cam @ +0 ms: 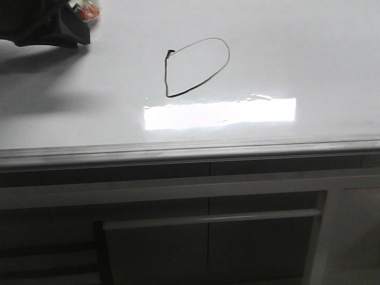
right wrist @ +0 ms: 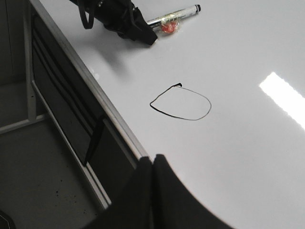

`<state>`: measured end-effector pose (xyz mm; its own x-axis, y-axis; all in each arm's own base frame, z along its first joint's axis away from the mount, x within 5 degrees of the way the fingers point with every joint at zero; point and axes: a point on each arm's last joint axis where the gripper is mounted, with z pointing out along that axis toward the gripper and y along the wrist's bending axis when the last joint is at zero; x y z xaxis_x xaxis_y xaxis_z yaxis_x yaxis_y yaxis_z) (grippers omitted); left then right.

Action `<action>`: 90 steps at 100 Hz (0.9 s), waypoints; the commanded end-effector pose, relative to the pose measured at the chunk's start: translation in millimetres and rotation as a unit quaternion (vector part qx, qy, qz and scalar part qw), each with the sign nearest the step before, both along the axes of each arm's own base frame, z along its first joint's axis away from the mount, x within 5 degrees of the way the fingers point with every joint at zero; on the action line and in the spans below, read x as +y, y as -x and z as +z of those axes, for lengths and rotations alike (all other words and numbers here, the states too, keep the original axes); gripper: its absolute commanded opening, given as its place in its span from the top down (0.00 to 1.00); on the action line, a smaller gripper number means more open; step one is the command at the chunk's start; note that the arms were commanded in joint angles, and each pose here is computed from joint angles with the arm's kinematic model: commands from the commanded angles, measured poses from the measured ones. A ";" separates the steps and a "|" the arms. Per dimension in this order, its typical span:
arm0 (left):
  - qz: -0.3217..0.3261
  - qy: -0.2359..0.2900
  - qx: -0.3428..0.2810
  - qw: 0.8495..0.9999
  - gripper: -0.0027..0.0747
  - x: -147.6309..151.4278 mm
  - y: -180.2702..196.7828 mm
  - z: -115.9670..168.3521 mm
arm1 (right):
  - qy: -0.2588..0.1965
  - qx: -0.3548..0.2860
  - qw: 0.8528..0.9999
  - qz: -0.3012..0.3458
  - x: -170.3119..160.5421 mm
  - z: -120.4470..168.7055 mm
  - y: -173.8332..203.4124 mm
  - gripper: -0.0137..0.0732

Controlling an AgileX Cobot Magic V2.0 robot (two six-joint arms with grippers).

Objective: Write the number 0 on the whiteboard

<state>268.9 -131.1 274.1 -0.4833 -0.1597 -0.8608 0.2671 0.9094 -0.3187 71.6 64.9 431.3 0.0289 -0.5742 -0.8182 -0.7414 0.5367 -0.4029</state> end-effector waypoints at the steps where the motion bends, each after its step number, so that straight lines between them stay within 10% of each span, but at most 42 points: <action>1: 0.005 0.013 -0.005 1.000 0.99 -0.8 -2.1 6.0 | -0.040 -0.032 0.999 -0.005 0.3 12.7 -0.8 0.92; 17: 0.001 0.010 0.005 1.000 0.96 -1.1 -1.1 4.1 | -0.042 -0.034 0.999 -0.005 0.4 13.3 -1.0 0.92; 57: -0.001 0.008 0.011 1.000 0.47 -1.3 -0.5 3.1 | -0.048 -0.032 0.998 -0.003 1.1 13.6 -0.5 0.92; 90: -0.013 0.001 0.009 1.000 0.34 1.0 7.6 11.9 | -0.049 -0.032 0.998 -0.002 1.3 13.8 -0.4 0.92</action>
